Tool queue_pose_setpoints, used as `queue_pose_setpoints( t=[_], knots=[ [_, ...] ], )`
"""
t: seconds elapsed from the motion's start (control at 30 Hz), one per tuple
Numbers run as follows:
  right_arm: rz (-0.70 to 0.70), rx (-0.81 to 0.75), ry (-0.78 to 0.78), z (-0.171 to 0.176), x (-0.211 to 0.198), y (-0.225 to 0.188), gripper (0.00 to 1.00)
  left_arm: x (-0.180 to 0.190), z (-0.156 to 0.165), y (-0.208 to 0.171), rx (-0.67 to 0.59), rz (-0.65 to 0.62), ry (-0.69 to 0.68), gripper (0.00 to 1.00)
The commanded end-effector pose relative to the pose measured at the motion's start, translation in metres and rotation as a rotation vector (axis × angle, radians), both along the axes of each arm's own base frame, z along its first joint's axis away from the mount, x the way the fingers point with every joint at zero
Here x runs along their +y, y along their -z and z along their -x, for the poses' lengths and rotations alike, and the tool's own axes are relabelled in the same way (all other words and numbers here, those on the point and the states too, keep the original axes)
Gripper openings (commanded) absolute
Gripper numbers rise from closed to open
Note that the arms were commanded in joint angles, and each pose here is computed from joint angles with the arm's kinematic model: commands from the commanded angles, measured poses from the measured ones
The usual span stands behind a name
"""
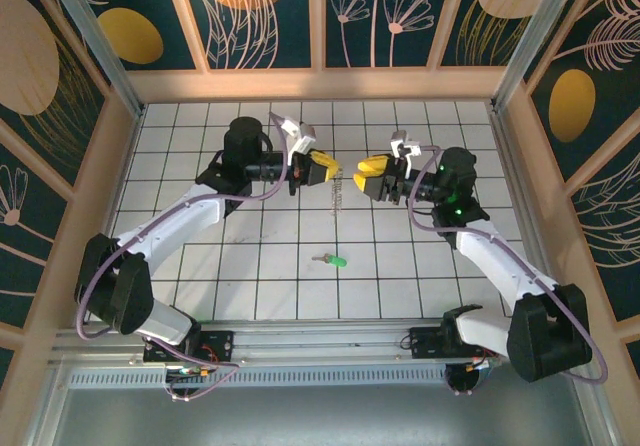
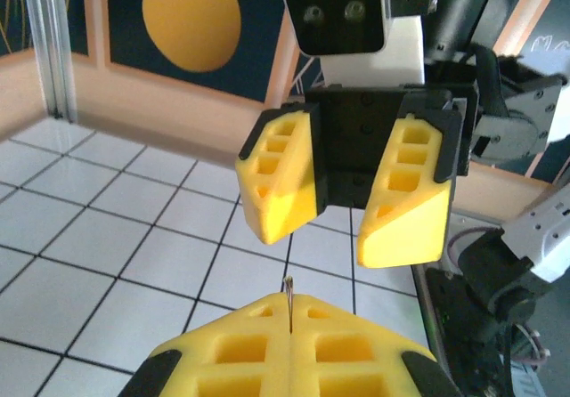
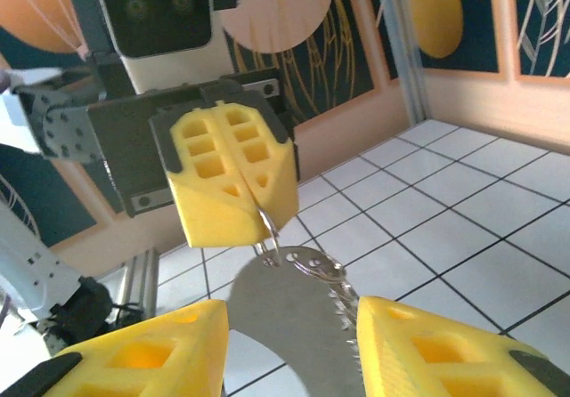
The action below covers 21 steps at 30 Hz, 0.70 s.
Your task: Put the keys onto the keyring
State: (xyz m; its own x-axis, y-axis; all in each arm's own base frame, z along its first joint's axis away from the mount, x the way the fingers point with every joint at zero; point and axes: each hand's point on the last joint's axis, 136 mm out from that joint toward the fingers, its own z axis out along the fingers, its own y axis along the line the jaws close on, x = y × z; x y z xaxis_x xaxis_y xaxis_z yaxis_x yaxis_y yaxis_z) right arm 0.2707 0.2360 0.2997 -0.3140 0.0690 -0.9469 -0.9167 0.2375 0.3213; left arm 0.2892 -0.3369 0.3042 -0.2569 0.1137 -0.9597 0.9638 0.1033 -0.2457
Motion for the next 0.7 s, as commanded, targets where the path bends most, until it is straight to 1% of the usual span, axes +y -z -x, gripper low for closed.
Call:
queue_pose_setpoints(
  t=[0.0,0.17,0.47,0.67],
  knots=[
    [0.007,-0.043,-0.106,0.012,0.005,-0.005,0.43,0.000,0.008,0.007,0.003,-0.060,0.052,0.00],
    [0.007,-0.032,-0.159,0.015,0.011,-0.001,0.43,0.001,0.011,0.006,-0.001,-0.075,0.061,0.00],
    [0.001,-0.036,-0.200,0.010,0.025,-0.001,0.41,0.000,0.014,0.006,0.001,-0.071,0.084,0.00],
    [-0.001,-0.036,-0.226,0.010,0.034,0.000,0.37,-0.001,0.014,0.005,-0.003,-0.067,0.095,0.00]
  ],
)
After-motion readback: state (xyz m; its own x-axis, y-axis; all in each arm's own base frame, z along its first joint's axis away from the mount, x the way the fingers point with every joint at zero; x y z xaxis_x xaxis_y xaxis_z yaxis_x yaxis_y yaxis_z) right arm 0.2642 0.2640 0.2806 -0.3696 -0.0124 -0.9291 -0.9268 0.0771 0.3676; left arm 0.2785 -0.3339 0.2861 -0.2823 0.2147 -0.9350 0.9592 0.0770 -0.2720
